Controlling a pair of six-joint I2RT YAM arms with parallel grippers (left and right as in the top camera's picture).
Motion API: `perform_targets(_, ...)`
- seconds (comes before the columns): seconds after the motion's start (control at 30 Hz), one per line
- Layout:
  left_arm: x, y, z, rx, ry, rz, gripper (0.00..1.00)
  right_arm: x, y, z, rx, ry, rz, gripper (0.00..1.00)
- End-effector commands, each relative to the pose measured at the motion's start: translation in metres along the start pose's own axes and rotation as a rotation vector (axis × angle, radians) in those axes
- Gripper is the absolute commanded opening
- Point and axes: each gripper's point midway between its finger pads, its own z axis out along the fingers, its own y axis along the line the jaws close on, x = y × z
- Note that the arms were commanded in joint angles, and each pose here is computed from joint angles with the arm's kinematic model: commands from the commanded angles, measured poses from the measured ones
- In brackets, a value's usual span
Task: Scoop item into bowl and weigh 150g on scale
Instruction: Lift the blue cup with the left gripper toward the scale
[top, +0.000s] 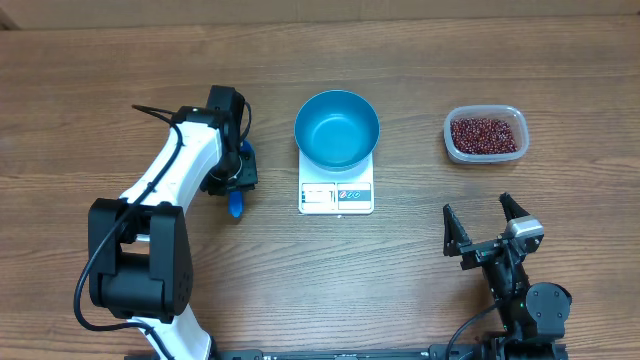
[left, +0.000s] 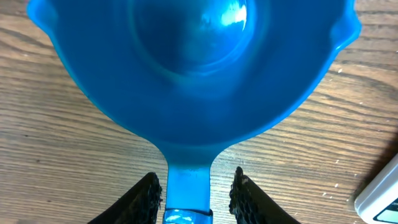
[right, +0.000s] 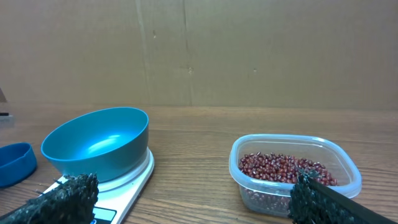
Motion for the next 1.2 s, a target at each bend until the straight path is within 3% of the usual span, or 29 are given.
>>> perform_targets(0.0,0.003,0.001,0.005,-0.02,0.009,-0.021,0.41,0.001,0.0,0.0,-0.001,-0.005,0.001,1.0)
perform_targets(0.5,-0.001,0.002,0.017,-0.018,-0.026,-0.022,0.42,0.001,0.0,0.0,-0.001,-0.005,0.001,1.0)
perform_targets(1.17,-0.01,0.0,0.017,-0.014,-0.066,-0.024,0.32,0.001,0.0,0.0,-0.001,-0.005,0.001,1.0)
